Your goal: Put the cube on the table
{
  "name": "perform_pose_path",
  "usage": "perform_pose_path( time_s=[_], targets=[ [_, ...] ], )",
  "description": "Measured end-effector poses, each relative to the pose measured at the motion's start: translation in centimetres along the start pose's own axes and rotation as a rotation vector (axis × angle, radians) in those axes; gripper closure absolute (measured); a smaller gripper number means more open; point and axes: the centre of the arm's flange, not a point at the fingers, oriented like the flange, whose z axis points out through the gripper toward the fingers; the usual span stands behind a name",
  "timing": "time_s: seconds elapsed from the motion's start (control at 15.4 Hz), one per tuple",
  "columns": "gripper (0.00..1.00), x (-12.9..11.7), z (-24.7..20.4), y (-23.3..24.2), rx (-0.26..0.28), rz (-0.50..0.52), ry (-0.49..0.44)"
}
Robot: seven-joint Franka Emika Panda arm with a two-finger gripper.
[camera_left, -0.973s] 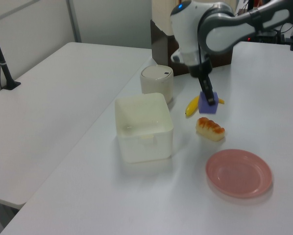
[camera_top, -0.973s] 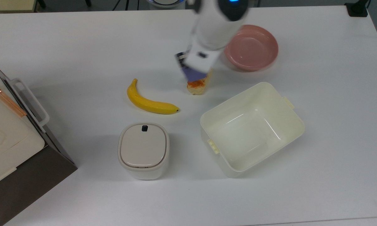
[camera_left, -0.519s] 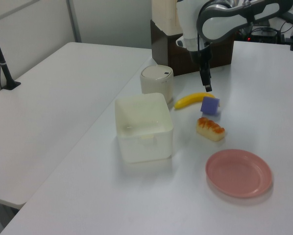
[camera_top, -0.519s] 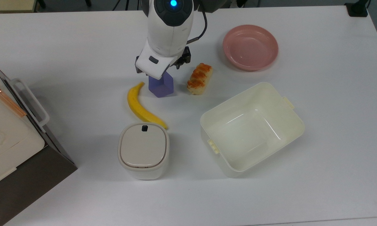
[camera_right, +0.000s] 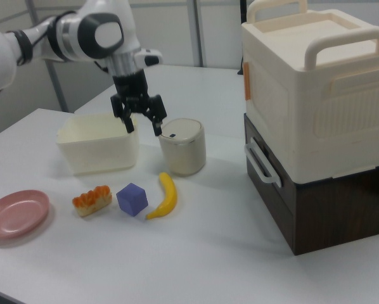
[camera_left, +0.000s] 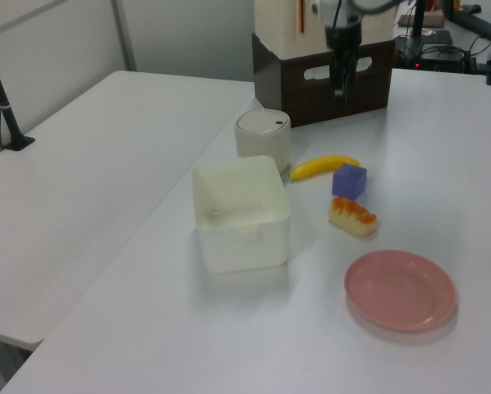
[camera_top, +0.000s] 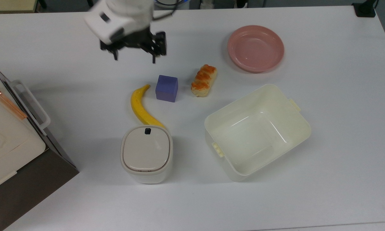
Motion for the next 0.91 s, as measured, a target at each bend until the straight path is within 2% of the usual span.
perform_pose_path(
  time_s=[0.26,0.45,0.78,0.91],
  targets=[
    [0.0,-2.4,-5.6,1.9,0.025,0.085,0.091],
    [0.0,-3.2,-7.2,1.6,0.041,0.153,0.117],
    [0.0,-3.6,-7.3,1.4,0.042,0.159,0.104],
    [0.0,-4.0,-7.2,1.3,0.042,0.123,0.08]
  ],
)
